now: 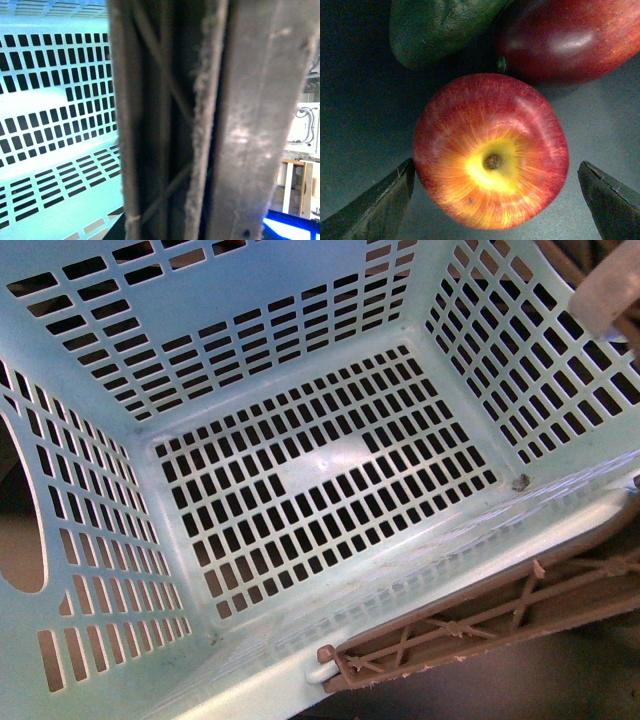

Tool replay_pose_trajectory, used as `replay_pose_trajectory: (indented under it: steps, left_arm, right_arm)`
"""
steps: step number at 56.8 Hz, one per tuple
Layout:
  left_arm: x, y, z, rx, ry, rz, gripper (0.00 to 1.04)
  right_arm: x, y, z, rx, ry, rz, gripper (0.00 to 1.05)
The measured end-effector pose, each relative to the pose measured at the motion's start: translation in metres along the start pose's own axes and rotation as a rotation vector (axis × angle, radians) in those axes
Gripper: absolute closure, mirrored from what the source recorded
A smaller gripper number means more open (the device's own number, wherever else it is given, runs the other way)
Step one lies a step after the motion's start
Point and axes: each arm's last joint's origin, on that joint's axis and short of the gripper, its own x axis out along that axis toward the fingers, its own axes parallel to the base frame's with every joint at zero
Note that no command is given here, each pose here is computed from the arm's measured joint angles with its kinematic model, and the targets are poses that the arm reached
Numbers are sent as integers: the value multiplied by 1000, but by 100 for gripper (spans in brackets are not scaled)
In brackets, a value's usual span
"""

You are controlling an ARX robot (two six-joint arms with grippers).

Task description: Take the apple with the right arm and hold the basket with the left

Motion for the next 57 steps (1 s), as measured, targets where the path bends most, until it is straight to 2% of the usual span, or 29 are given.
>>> replay_pose_trajectory:
  steps: [23, 29, 35, 47, 57]
  left_arm:
    - [0, 0, 0, 0, 0, 0, 89]
    - [0, 0, 0, 0, 0, 0, 89]
    - [0, 0, 0, 0, 0, 0, 89]
    - [0, 0, 0, 0, 0, 0, 89]
    - [0, 0, 0, 0, 0, 0, 89]
  right_arm:
    - [17, 5, 1, 36, 14, 10, 9]
    - [18, 5, 0, 38, 16, 7, 22]
    - [15, 4, -3, 28, 16, 13, 25]
    - [-13, -2, -9, -44, 10, 45, 25]
    - [-61, -8, 10, -108, -88, 77, 25]
